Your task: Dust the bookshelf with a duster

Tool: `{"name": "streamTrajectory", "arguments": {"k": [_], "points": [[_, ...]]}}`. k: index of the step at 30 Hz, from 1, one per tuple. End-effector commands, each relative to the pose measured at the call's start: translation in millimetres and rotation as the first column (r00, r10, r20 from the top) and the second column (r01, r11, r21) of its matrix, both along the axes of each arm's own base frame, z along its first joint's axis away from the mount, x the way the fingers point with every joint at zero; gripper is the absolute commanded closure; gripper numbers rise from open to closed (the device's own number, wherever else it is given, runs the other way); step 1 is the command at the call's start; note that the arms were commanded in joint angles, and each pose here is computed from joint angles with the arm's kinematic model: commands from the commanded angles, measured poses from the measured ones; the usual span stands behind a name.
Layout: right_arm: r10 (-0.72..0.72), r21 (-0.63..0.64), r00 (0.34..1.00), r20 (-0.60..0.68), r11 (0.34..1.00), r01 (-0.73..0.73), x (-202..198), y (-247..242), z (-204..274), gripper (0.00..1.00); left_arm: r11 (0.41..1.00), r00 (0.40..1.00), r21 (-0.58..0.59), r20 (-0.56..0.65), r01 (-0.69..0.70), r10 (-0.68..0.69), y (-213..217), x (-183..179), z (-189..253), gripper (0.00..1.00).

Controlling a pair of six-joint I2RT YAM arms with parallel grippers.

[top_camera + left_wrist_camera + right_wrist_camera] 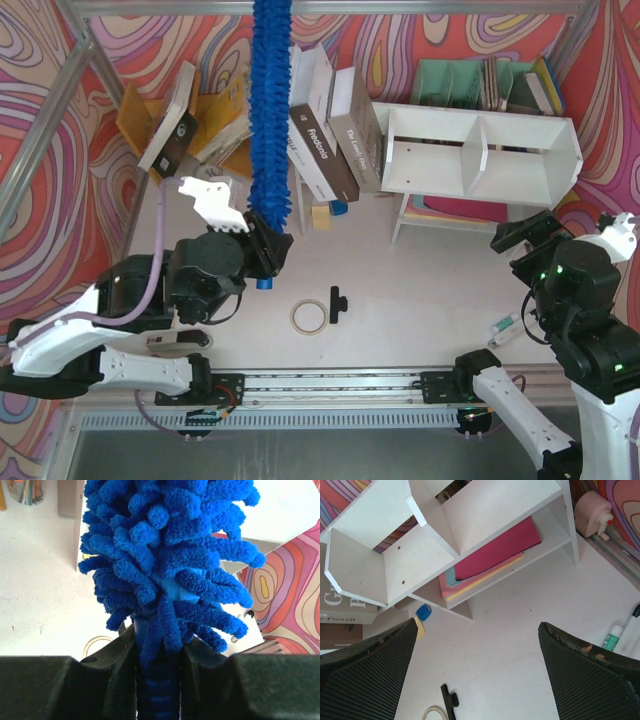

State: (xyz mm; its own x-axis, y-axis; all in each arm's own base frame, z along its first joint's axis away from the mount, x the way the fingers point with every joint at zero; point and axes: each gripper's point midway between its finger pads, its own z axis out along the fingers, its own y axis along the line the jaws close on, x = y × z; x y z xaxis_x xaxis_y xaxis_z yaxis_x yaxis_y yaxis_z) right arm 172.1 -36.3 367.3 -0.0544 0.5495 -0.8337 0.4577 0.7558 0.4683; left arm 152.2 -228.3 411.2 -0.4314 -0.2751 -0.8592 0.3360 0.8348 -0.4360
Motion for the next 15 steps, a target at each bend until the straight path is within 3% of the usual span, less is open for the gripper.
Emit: {"name": "streamTrajectory", "arguments": {"k": [1,6,15], "points": [[-0.002,0.013,0.999,0.032,1.000,0.001,-0.8,0.4,5.5,0.06,1.000,1.000,0.016,0.015,0.016,-0.016,-17.5,3.1,2.3,1.00],[-0.002,0.009,1.000,0.031,1.000,0.002,-2.1,-0.3,5.1,0.06,0.998,1.000,0.067,0.018,0.015,-0.016,-24.4,5.6,3.3,1.00],[-0.002,0.005,1.000,0.031,1.000,0.002,0.0,-0.3,7.1,0.06,0.997,0.997,0.024,0.044,-0.072,0.071,37.0,5.8,17.7,1.00]]}}
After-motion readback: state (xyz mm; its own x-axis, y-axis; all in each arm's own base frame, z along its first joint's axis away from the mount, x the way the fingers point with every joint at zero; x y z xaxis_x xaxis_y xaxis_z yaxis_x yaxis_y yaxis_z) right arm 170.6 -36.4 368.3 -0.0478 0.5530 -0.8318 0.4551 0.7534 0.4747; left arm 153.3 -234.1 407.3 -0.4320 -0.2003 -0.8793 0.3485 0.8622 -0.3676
